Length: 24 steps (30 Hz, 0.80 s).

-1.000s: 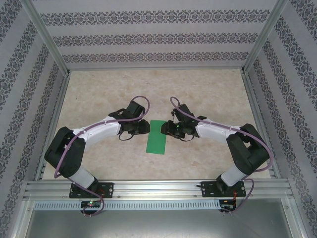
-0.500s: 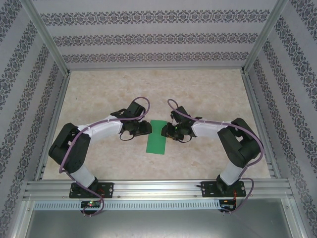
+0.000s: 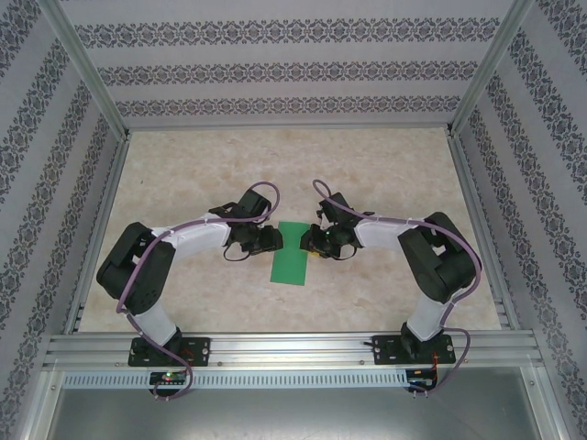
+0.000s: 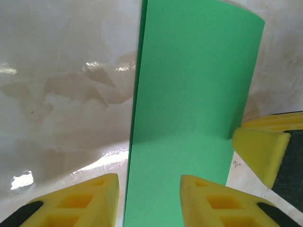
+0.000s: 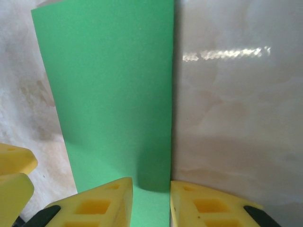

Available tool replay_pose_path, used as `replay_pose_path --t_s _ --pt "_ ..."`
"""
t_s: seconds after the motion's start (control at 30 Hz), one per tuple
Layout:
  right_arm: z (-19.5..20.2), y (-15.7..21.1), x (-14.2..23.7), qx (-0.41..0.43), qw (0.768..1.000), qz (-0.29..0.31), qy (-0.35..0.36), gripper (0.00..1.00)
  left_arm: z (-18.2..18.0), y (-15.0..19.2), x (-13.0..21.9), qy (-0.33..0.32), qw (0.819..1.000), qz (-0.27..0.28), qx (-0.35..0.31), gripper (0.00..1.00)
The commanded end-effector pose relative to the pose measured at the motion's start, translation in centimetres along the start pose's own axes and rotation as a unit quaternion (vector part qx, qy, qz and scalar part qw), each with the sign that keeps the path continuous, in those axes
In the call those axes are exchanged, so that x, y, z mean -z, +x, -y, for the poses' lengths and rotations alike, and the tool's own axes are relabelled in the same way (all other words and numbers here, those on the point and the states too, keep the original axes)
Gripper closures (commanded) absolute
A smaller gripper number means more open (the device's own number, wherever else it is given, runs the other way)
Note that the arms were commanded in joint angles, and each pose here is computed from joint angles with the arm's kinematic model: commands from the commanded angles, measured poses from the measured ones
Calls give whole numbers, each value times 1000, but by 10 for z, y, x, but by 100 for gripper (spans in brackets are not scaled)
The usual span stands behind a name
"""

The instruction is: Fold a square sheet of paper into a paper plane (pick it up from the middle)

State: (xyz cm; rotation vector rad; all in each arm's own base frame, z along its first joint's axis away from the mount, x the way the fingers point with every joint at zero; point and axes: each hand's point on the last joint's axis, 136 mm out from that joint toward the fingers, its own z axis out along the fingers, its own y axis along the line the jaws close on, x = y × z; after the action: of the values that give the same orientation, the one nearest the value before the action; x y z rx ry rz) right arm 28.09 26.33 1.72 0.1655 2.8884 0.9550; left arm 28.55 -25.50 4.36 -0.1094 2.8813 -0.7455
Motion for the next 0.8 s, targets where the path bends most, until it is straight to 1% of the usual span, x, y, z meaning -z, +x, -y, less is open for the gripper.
replay_pose_path --t_s 0.0,0.2,0.33,0.4,0.53,0.63,0.77 --pt "-25 -23 -6 43 998 29 -39 72 5 -8 -1 15 1000 10 6 60" --pt "-28 -26 4 55 997 36 -31 73 2 -8 -1 7 1000 13 6 60" --pt "-16 -27 12 53 997 49 -1 70 -1 -9 2 -1 1000 18 3 60" --pt "-10 -27 19 52 997 55 17 60 -2 -10 3 -4 1000 20 2 60" --pt "2 -27 36 55 994 73 62 51 -3 -10 6 -7 1000 26 2 60" --pt "-5 -21 44 60 994 80 45 52 -3 -10 6 -4 1000 27 2 60" --pt "-23 -8 37 63 996 66 4 57 -4 -11 4 11 1000 20 12 59"
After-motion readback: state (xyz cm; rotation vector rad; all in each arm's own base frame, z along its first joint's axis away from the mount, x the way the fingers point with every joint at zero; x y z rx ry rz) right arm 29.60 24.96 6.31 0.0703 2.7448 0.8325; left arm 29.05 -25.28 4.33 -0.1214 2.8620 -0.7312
